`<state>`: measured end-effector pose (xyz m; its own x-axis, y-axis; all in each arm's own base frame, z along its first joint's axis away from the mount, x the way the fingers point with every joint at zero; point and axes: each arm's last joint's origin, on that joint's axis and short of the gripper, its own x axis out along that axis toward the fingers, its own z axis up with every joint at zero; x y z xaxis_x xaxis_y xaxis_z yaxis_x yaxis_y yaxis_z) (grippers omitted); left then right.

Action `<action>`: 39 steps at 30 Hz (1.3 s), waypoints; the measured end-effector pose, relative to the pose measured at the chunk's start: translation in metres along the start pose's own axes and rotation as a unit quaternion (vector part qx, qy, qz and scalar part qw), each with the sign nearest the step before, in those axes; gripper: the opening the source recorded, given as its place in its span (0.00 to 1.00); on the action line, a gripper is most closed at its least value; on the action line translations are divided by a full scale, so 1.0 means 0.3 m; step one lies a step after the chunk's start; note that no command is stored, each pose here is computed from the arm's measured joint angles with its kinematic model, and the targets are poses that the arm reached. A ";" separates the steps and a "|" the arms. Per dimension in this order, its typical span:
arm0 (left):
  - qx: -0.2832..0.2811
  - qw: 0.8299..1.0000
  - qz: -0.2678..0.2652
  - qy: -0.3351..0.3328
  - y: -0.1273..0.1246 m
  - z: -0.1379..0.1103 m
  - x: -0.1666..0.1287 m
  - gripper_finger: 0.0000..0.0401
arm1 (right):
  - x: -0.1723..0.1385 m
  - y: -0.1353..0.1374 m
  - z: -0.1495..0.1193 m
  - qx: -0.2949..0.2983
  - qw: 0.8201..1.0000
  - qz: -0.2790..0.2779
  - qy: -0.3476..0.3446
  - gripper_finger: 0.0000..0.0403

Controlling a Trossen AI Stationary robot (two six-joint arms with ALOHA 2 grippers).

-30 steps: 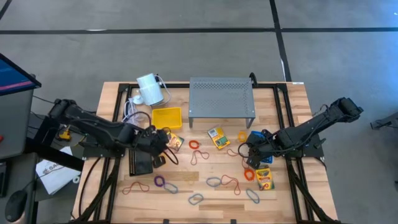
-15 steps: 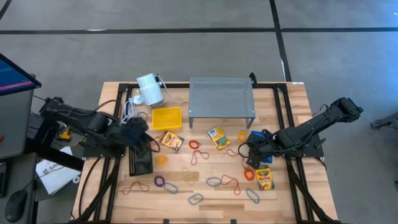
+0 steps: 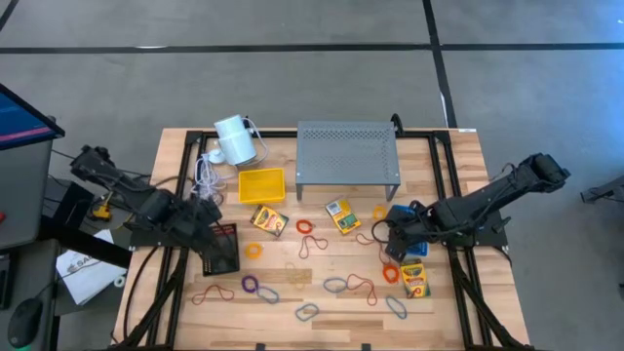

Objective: Pick & Place Office Desk Supplies
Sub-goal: Put the red rubber band into the black bin

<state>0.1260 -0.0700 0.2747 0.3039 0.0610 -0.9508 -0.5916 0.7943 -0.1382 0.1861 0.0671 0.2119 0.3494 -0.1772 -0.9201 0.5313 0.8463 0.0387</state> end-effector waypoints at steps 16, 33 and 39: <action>0.033 0.997 0.056 0.031 -0.071 -0.016 0.075 0.00 | -0.003 0.007 -0.008 0.000 1.000 0.006 0.003 0.37; 0.029 0.997 0.055 0.054 -0.057 -0.048 0.172 0.00 | -0.008 0.018 -0.021 0.004 1.000 0.012 0.003 0.37; 0.031 0.997 0.046 0.058 -0.046 -0.066 0.227 0.00 | -0.008 0.018 -0.021 0.003 1.000 0.012 0.003 0.37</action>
<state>0.1401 -0.0889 0.2064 0.1601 0.0687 -0.9847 -0.5652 0.8242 -0.0345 0.1832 0.0752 0.2120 0.3571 -0.1537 -0.9213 0.5281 0.8468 0.0635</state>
